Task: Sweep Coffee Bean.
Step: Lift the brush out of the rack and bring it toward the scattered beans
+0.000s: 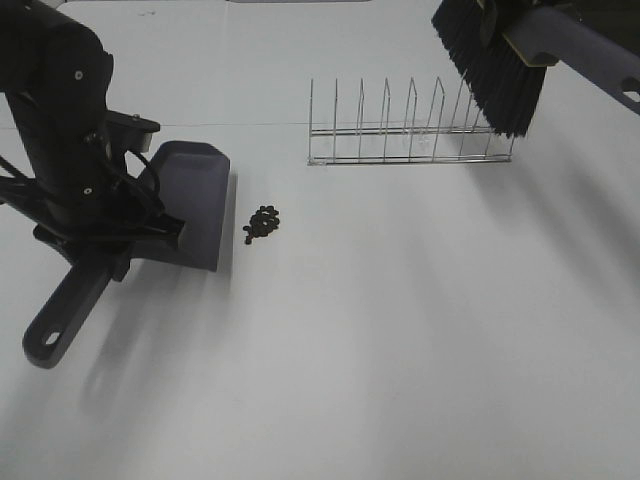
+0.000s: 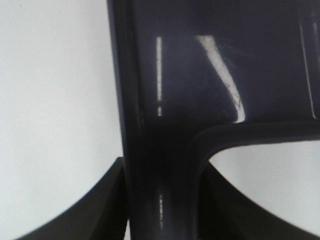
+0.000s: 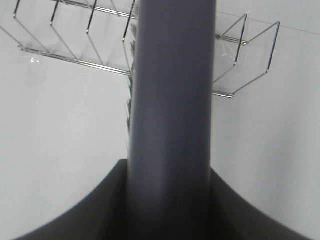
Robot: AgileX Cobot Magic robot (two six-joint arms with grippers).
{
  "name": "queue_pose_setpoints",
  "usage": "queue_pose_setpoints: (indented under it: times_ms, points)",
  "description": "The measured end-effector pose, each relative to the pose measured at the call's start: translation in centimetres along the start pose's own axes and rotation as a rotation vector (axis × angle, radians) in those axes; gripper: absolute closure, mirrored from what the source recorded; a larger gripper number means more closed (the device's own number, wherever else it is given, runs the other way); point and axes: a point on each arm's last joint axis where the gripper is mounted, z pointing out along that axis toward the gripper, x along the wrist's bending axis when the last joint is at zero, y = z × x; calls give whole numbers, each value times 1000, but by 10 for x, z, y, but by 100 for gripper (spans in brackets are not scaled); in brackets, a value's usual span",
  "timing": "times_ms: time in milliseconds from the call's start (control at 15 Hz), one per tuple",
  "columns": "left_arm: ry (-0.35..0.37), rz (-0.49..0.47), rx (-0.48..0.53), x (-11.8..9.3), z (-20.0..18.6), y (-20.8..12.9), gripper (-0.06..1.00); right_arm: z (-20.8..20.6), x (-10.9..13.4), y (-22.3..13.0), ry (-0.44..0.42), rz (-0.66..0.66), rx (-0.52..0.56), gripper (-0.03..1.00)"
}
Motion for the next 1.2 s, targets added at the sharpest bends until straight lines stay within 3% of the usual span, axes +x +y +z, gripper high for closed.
queue_pose_setpoints:
  times_ms: [133,200,533,800,933,1200]
  points:
    - [17,-16,49,-5,10,-19,58,-8,2,-16,22,6,39,67]
    - [10,-8,37,-19,19,-36,58,-5,5,-40,42,12,113,67]
    - [22,-24,-65,-30,20,-35,58,3,13,-73,100,48,97,67]
    - [69,6,-14,-29,34,-37,58,17,53,-76,127,-17,64,67]
    - [90,21,10,-30,42,-38,58,32,73,-77,110,-30,68,67]
    - [88,24,6,-30,43,-37,58,70,77,-90,25,-93,204,67]
